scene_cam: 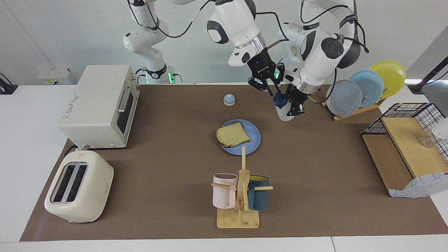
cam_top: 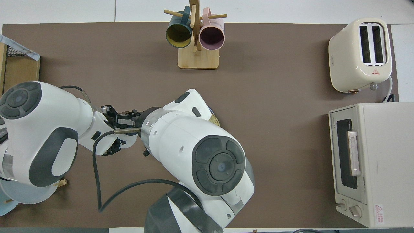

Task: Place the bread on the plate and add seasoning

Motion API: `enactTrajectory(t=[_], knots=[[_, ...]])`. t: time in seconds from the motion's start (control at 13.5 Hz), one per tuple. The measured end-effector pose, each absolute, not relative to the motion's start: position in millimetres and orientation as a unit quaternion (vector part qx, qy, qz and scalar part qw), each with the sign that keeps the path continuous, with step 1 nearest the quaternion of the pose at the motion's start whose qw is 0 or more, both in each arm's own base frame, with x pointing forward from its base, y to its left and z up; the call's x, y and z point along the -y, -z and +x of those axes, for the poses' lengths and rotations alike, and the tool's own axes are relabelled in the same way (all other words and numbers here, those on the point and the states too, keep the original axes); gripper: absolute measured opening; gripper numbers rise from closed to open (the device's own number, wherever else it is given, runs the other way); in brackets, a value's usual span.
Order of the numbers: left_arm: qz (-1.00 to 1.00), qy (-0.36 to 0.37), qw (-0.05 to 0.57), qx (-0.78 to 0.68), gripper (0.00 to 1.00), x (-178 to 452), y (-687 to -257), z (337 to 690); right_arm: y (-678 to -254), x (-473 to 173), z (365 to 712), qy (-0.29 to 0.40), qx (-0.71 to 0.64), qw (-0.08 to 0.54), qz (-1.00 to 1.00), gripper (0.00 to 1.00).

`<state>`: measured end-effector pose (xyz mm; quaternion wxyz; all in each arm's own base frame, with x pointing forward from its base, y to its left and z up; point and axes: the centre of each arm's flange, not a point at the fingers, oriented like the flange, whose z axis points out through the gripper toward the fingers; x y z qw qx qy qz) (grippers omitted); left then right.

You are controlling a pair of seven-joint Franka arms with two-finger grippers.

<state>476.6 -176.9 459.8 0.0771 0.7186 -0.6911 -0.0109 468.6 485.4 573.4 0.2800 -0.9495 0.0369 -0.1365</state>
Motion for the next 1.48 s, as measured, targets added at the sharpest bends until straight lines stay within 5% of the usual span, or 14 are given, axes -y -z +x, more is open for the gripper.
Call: enactTrajectory(t=[0.52,1.04,1.48], knots=[[0.718,0.013,0.076,0.692,0.46,177,-458,476,-570,-493,463,0.143,-0.025,0.270,-0.952,0.20],[0.718,0.013,0.075,0.692,0.46,177,-459,475,-563,-486,473,0.143,-0.034,0.265,-0.953,0.29],[0.717,0.012,0.075,0.692,0.46,177,-460,475,-563,-488,471,0.142,-0.032,0.266,-0.953,0.26]])
